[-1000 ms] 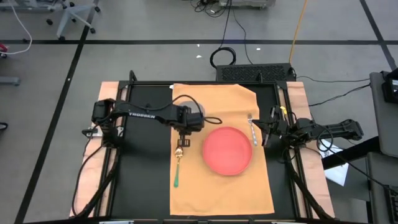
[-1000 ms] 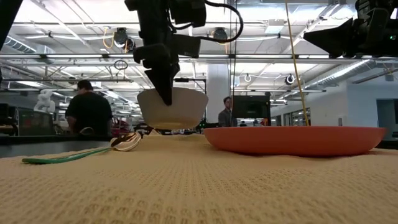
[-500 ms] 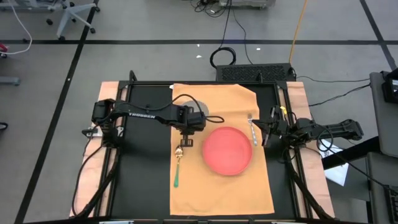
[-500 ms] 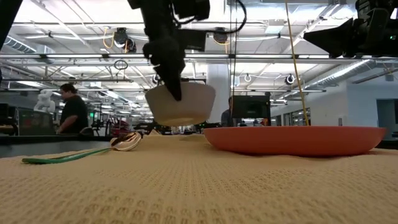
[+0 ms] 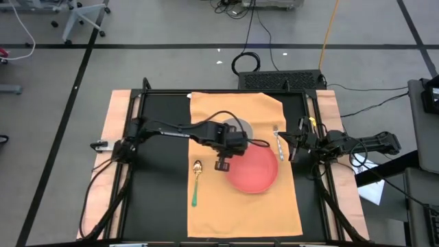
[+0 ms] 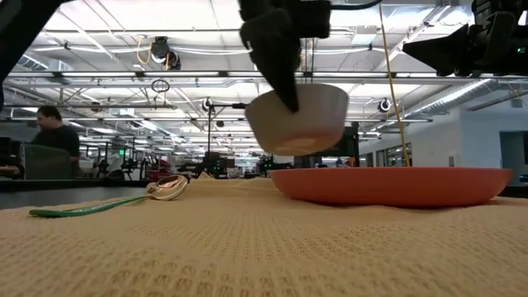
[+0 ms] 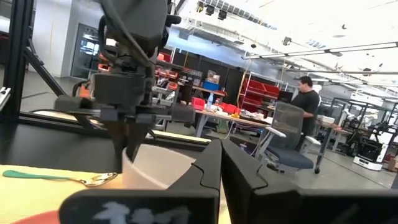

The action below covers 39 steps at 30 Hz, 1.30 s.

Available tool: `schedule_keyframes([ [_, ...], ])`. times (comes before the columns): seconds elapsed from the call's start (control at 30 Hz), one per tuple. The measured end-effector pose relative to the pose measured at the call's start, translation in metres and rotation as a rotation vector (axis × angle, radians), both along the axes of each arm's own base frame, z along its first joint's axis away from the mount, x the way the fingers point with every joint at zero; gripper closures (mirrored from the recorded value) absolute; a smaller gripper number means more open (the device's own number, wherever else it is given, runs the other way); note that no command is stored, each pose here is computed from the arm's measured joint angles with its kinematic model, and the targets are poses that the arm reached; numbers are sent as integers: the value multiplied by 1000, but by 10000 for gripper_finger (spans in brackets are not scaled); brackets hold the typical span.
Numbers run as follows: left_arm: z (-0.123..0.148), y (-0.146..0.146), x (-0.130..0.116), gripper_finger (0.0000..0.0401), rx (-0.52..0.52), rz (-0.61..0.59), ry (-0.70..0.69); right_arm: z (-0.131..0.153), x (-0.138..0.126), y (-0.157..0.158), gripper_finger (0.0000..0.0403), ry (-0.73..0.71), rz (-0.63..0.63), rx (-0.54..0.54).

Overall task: Set table place
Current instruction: Put the bowl on the plate on the napkin

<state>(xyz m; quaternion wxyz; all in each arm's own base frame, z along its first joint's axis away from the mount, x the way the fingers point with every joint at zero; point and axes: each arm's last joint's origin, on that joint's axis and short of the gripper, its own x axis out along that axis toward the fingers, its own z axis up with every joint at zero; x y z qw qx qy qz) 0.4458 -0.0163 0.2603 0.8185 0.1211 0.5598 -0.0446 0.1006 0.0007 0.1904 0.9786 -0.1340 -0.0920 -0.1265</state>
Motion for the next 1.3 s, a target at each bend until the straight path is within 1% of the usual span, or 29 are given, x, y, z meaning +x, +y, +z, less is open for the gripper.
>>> schedule_keyframes([
  [0.1, -5, -6, 16, 398, 1, -26, -7, 0, 0, 0, 403, 4, -1, -4],
  [0.17, -9, -12, 23, 398, 3, -44, 4, -1, 0, 0, 403, 17, -1, -6],
  [0.27, -9, -21, 31, 398, 3, -71, -14, -3, 1, 0, 403, 30, -2, -8],
  [0.4, -7, -32, 32, 398, 0, -94, -20, -3, 1, 0, 403, 31, -2, -9],
  [0.53, -6, -40, 35, 398, -32, -92, -62, -3, 1, 0, 403, 31, -2, -9],
  [0.63, -6, -47, 35, 398, -36, -109, -65, -3, 1, 0, 403, 29, -2, -9],
  [0.83, -21, -55, 40, 398, -31, -125, -47, -3, 1, 0, 403, 31, -2, -9],
  [0.93, -29, -58, 40, 398, -21, -136, -20, -3, 1, 0, 403, 30, -2, -8],
  [1.03, -35, -60, 43, 398, -5, -136, -22, -3, 1, 0, 403, 30, -2, -8],
  [1.17, -37, -61, 47, 398, -3, -142, -51, -3, 1, 0, 403, 35, -2, -9],
  [1.3, -41, -62, 48, 398, -1, -147, -48, -3, 1, 0, 403, 37, -2, -9],
])
